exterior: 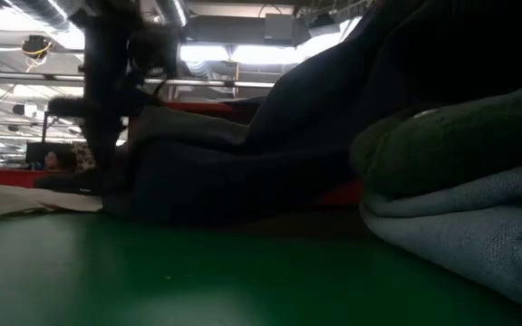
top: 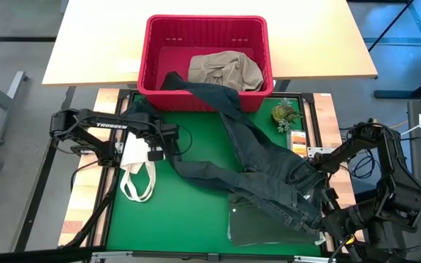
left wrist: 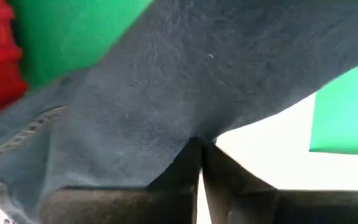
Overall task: Fold Laundry from Bin
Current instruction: Remove the dark blue jean from the red bin
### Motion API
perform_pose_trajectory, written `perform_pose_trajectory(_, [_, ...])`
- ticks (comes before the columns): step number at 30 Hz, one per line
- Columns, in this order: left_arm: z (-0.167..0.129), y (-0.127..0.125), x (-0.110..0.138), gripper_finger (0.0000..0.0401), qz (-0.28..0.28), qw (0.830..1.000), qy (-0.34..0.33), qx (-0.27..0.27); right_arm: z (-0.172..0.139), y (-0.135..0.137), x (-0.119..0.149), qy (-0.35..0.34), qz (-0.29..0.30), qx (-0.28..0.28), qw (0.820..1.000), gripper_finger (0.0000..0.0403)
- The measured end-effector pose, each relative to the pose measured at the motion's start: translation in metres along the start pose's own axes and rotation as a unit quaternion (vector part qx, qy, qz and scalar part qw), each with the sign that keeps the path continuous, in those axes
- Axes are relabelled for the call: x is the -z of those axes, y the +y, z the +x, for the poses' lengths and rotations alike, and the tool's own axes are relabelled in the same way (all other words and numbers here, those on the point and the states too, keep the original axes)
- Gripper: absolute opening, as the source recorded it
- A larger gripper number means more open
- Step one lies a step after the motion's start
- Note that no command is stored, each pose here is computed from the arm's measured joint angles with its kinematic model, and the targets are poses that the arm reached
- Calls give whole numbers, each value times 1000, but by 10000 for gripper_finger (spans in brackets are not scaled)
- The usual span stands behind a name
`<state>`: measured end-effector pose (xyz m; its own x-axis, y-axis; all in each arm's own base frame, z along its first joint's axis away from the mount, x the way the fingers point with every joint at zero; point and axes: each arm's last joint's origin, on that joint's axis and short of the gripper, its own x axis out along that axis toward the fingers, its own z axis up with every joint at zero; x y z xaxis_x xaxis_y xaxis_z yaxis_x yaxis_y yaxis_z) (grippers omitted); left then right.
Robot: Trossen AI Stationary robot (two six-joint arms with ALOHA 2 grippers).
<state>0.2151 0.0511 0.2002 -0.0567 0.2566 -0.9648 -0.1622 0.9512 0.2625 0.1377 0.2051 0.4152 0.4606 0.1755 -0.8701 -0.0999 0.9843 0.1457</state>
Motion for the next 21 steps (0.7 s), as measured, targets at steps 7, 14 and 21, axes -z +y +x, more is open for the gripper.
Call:
perform_pose_trajectory(7, [-64,-4,-2,1,-7,996,30,80,0,2,-1,1,3,-14,1000,7])
perform_pose_trajectory(14, [-124,-26,10,0,-45,971,45,231,0,5,0,30,5,-50,998,7])
perform_pose_trajectory(21, [-149,-63,24,0,-98,947,91,293,-1,13,-1,65,10,-121,991,7])
